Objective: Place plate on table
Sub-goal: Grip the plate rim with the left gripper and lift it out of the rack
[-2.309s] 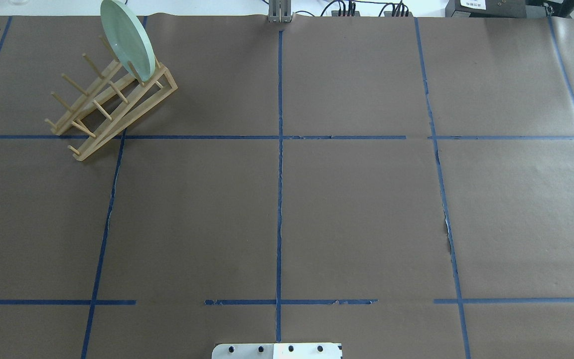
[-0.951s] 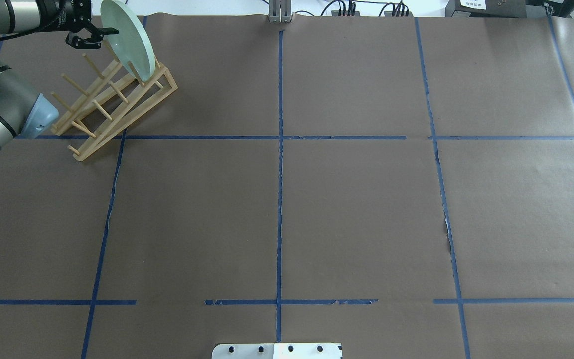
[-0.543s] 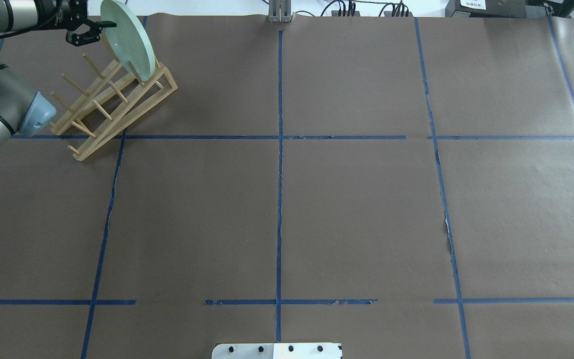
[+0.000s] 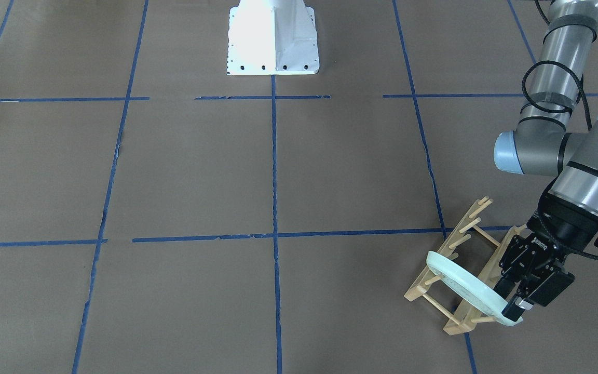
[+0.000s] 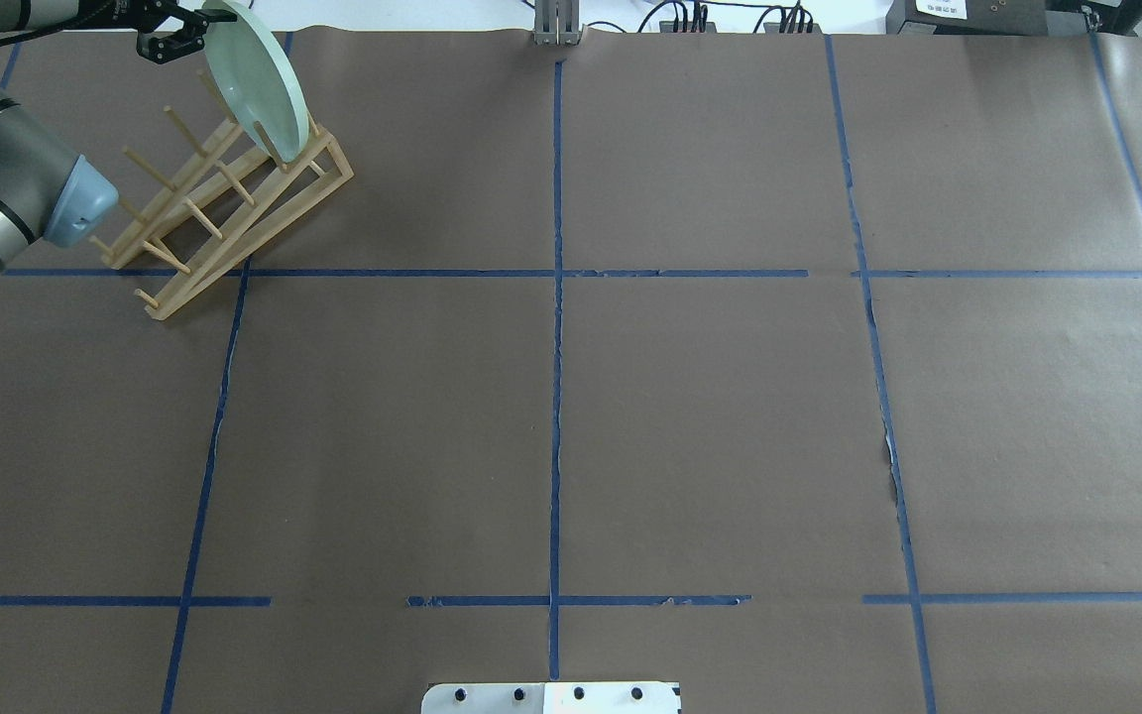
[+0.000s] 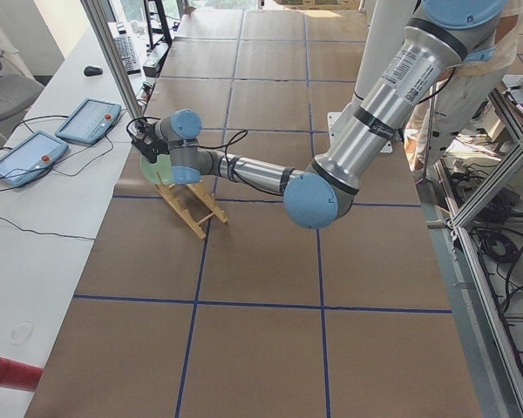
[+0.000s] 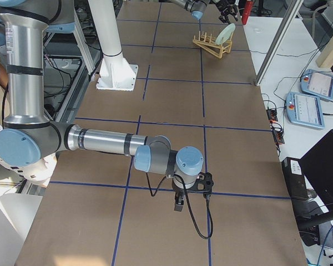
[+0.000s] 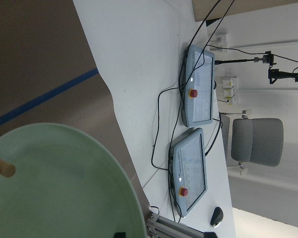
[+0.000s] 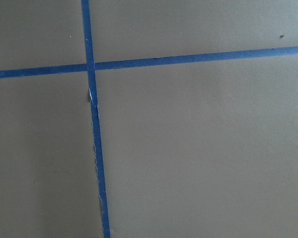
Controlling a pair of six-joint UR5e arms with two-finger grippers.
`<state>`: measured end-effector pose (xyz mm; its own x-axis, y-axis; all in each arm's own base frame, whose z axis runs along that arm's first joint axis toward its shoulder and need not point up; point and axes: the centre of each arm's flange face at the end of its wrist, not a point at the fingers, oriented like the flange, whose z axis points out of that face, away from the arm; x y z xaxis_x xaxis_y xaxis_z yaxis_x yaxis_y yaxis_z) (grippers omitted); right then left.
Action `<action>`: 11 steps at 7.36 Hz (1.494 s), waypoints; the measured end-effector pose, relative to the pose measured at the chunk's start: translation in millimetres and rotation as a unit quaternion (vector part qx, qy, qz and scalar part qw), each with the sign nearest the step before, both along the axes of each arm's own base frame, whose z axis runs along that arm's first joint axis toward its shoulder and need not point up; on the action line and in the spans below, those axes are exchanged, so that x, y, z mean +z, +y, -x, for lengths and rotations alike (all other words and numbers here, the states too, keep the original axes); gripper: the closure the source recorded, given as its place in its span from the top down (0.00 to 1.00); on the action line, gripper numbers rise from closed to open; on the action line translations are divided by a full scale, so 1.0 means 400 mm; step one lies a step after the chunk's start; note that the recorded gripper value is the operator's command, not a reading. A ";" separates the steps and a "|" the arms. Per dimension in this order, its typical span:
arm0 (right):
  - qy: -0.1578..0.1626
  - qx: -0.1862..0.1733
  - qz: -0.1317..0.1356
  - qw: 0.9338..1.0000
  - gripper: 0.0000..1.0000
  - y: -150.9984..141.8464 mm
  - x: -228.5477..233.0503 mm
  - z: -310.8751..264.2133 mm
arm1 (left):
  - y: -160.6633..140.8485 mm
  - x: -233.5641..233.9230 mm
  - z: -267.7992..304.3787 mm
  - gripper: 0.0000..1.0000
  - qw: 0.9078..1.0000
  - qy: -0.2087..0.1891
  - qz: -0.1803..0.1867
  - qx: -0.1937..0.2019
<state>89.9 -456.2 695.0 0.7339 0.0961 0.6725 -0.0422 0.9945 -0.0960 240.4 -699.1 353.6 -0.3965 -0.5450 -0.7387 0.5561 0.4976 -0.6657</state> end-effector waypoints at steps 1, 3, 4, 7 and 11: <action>0.000 0.000 0.000 1.000 1.00 0.000 0.000 0.000 | -0.002 -0.004 0.000 0.44 1.000 0.000 0.000 0.000; 0.000 0.000 0.000 1.000 1.00 0.000 0.000 0.000 | -0.003 -0.007 0.000 0.00 1.000 -0.001 0.000 0.000; 0.000 0.000 0.000 1.000 1.00 0.000 0.000 0.000 | -0.003 -0.008 -0.001 0.00 1.000 -0.001 -0.001 0.000; 0.000 0.000 0.000 1.000 1.00 0.000 0.000 0.000 | 0.007 -0.048 0.019 0.00 1.000 0.004 -0.017 0.001; 0.000 0.000 0.000 1.000 1.00 0.000 0.000 0.000 | 0.029 -0.254 0.139 0.00 0.999 -0.001 -0.001 0.043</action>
